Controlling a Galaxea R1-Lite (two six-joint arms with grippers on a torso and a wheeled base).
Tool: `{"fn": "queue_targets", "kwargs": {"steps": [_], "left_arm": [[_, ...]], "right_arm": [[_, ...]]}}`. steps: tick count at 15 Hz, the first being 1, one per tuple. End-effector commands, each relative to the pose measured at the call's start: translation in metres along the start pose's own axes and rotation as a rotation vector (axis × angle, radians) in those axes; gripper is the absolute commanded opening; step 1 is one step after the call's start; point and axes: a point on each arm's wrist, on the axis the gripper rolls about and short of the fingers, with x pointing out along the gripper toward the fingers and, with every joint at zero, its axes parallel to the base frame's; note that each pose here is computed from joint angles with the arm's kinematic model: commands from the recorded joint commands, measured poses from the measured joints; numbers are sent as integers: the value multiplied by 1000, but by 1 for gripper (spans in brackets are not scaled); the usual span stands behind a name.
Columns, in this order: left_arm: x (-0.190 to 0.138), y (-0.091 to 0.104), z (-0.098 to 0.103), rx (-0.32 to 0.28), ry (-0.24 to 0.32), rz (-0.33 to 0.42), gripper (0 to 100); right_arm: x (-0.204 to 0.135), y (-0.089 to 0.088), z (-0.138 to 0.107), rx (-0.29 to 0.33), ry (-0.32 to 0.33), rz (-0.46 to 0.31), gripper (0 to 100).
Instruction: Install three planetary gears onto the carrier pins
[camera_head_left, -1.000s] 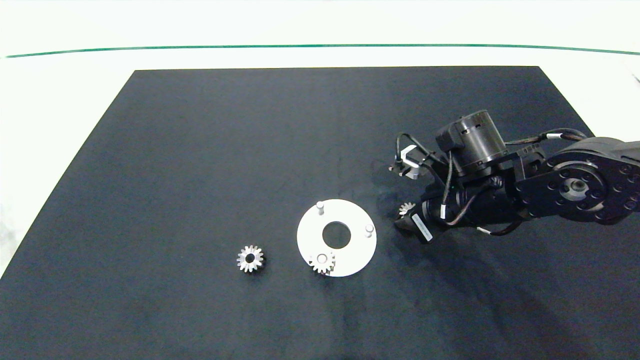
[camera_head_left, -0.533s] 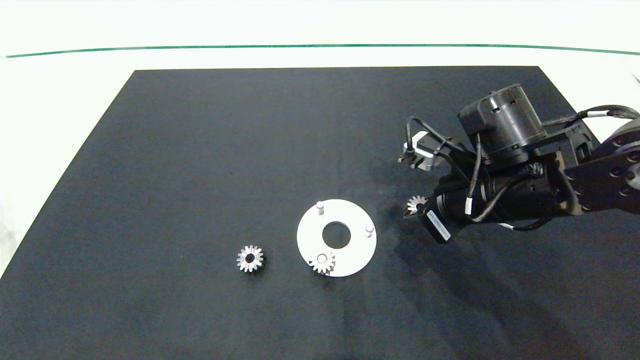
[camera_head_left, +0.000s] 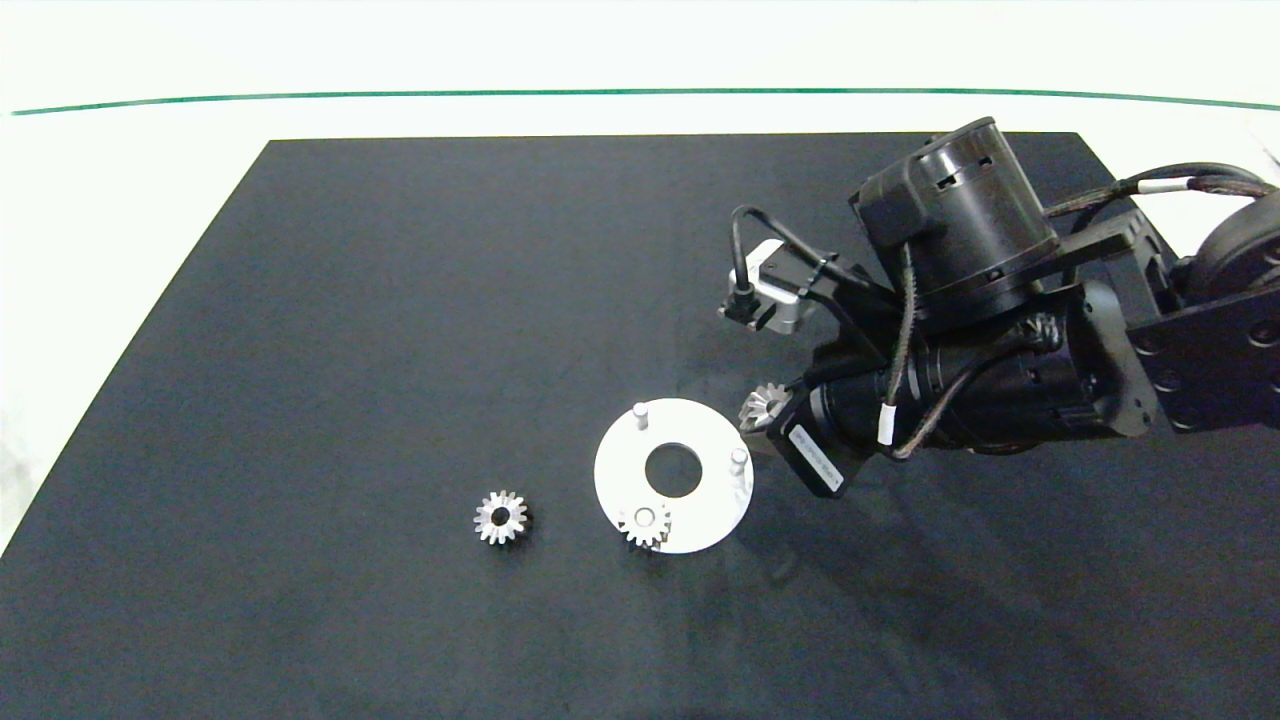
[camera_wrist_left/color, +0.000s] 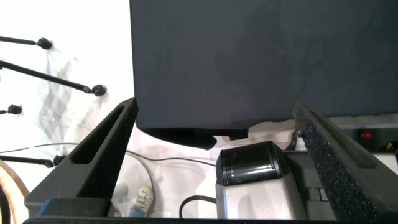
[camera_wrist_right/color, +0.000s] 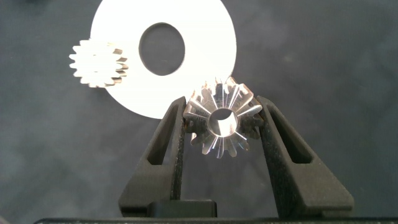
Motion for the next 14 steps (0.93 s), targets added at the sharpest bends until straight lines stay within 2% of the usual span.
{"fn": "queue_targets", "kwargs": {"steps": [1, 14], "left_arm": [[0, 0, -1, 2, 7, 0, 100], [-1, -1, -2, 8, -2, 2, 100]], "right_arm": [[14, 11, -1, -21, 31, 23, 25], [38, 14, -7, -12, 94, 32, 25]]}}
